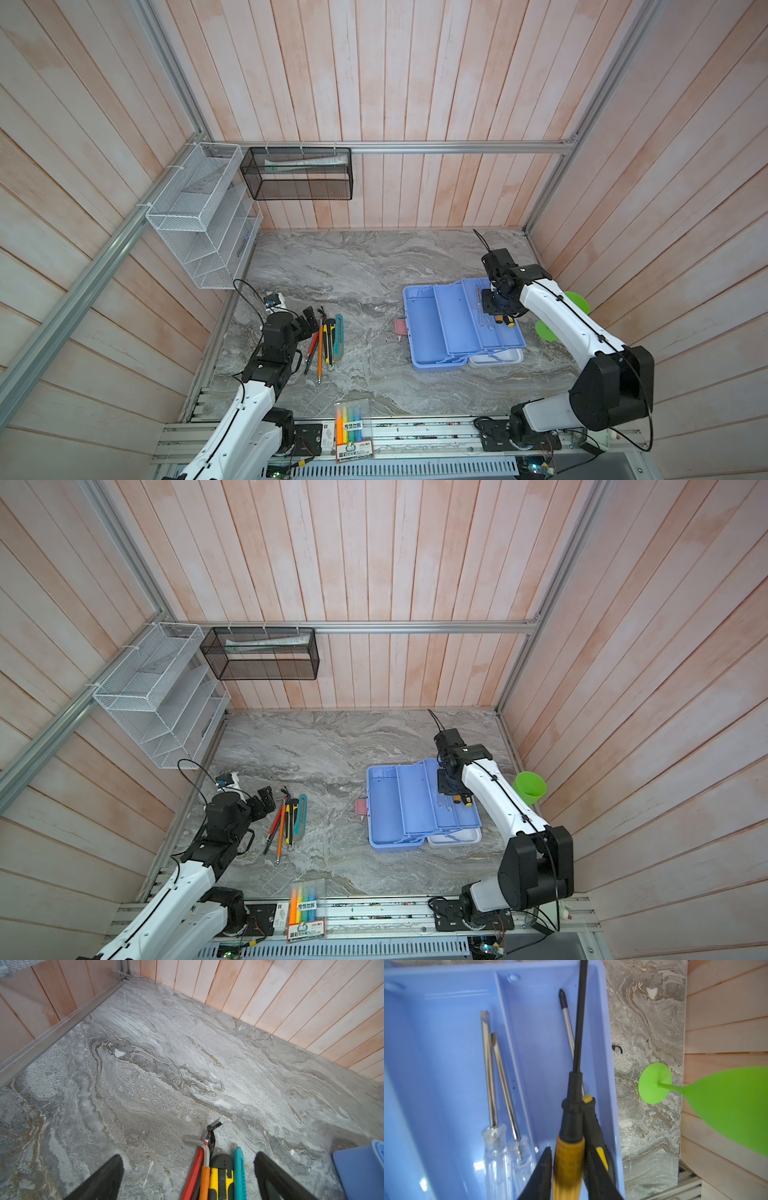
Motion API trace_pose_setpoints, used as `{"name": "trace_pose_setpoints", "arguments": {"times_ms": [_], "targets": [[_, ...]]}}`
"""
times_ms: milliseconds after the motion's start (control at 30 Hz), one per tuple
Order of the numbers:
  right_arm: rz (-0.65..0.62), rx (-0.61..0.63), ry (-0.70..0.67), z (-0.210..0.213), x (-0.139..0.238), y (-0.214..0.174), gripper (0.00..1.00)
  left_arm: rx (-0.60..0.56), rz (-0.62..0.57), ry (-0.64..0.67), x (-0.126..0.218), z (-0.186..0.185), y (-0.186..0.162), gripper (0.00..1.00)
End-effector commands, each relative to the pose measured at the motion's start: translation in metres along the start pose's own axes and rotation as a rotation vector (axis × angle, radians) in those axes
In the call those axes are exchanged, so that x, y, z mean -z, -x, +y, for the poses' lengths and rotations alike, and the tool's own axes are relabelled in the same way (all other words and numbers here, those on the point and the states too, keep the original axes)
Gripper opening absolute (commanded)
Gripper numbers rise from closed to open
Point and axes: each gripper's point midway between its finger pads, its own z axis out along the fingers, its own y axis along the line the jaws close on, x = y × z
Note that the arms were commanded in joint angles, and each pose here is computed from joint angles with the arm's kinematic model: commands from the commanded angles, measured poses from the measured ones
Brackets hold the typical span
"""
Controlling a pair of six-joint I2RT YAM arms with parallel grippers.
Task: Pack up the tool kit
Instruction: 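Open the right gripper and lift it away from the tray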
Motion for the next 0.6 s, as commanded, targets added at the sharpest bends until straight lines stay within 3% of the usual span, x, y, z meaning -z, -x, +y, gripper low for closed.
{"name": "trace_pose_setpoints", "arguments": {"times_ms": [0,167,267,433,567], "targets": [[0.014,0.005,-0.032,-0.008,0.01,0.002,0.33,0.007,0.002,-0.002,0.0,0.001,-0.002,1.0],[-0.039,0.0,0.021,0.003,0.03,0.013,0.35,0.006,0.002,-0.002,0.0,0.001,-0.002,1.0],[-0.141,0.037,0.124,0.041,0.054,0.027,0.36,0.007,0.002,-0.002,0.0,0.001,-0.002,1.0],[-0.313,0.19,0.409,0.17,0.092,0.03,0.36,0.007,0.002,0.001,0.0,0.002,-0.002,1.0],[-0.359,0.287,0.562,0.256,0.101,0.014,0.36,0.011,-0.001,0.004,0.001,0.003,-0.002,1.0]]}}
